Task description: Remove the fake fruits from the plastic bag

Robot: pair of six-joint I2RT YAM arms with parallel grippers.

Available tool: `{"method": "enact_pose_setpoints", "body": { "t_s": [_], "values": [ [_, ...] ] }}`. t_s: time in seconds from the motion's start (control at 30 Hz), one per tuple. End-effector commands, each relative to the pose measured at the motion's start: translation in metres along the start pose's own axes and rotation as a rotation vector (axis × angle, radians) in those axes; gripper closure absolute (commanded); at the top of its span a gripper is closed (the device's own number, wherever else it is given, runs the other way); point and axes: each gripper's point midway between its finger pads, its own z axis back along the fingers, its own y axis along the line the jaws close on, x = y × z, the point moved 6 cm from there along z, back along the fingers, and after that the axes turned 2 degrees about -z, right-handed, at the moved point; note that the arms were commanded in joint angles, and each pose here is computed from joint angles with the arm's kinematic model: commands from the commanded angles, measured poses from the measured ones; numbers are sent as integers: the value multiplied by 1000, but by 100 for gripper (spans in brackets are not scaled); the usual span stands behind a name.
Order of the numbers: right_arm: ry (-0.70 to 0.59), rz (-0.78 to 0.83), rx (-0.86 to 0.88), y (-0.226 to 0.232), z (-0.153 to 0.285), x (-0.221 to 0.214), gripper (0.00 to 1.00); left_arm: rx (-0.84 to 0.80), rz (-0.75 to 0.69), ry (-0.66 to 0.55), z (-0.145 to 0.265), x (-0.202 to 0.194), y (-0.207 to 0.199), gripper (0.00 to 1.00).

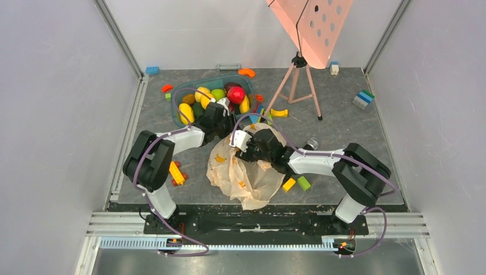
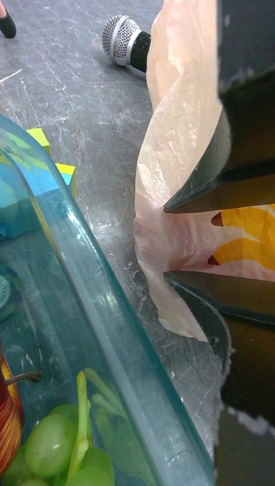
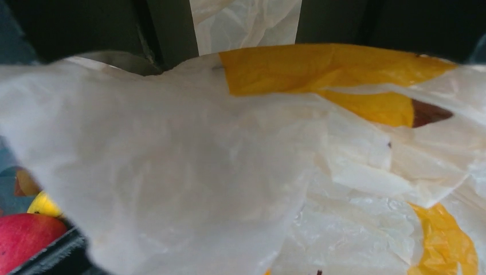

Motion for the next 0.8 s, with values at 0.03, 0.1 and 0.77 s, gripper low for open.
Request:
{"method": "enact_pose_setpoints", "body": {
  "t_s": [0.03, 0.1, 0.77],
  "values": [
    [11, 89, -8, -11, -14, 7, 42, -93, -51, 19, -1, 3, -11, 55],
    [17, 102, -15, -14, -19, 7, 42, -115, -55, 28, -1, 2, -13, 58],
    [169, 121, -103, -34, -45, -7, 76, -175, -67, 69, -4, -4, -17, 84]
  ]
}}
